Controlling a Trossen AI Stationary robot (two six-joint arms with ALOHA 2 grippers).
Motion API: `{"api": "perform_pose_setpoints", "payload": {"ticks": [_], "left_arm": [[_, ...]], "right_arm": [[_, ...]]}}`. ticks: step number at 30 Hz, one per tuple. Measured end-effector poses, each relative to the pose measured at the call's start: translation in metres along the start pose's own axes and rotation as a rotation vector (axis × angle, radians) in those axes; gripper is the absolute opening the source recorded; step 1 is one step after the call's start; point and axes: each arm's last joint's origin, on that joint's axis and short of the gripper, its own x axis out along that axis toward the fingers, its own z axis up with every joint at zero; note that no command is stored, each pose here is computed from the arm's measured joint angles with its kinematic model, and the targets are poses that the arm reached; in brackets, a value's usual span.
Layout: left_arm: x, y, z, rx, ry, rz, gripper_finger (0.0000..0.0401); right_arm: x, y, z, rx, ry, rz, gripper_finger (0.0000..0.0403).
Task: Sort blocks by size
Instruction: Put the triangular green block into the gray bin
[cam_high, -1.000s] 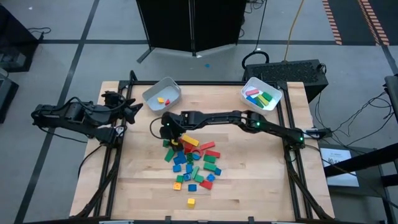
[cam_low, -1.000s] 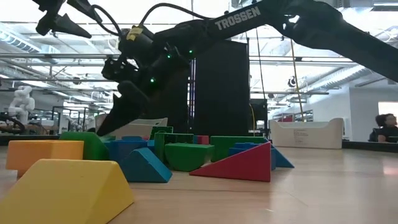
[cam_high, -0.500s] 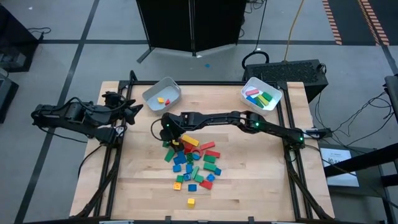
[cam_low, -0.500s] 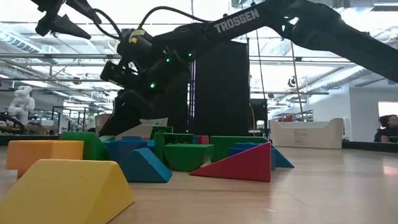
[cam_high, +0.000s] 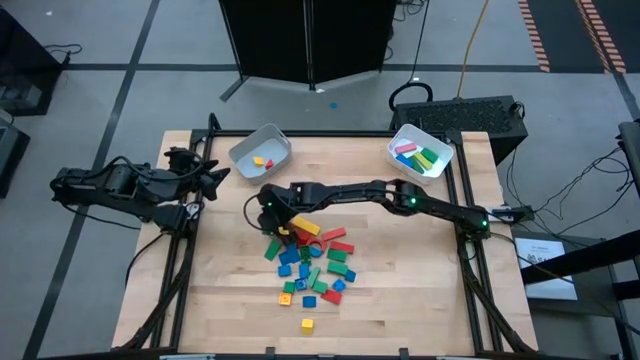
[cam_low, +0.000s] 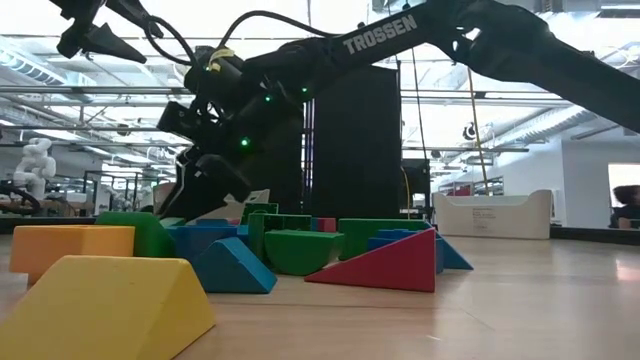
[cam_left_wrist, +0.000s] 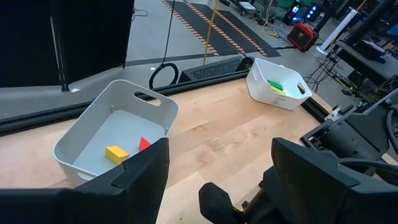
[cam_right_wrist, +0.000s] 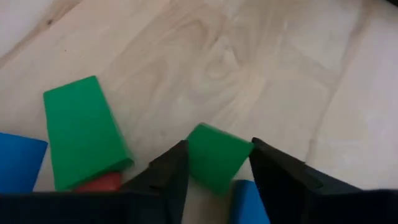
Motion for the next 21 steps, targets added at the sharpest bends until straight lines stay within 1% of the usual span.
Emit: {"api": "perform_pose_setpoints", "payload": {"ticks": [4,8,12,14,17,21], "left_arm": [[0.000,0.000,0.000,0.003,0.000,0.000,0.0281],[0.000,0.000,0.000,0.005,0.002,0.002,0.0281],[0.000,0.000,0.000,0.004,0.002,0.002,0.0281],[0.000,0.000,0.000,0.004,0.002,0.002,0.0281],[0.000,0.000,0.000,0.004,0.002,0.002,0.0281],[0.000,0.000,0.000,0.003,0.001,0.002,0.0281]], "right_arm": [[0.000,0.000,-0.001,-0.005,0.029,-0.021,0.0109],[-0.002,0.001,-0.002,-0.001,0.046,-0.013,0.0065],[-0.003,0.001,-0.001,0.044,0.047,-0.009,0.0017],[-0.004,0.001,-0.001,0.075,0.047,-0.011,0.0009],[-0.004,0.000,-0.001,0.137,0.051,-0.014,0.0010],[-0.011,-0.001,0.004,0.189,0.044,-0.025,0.0004]]}}
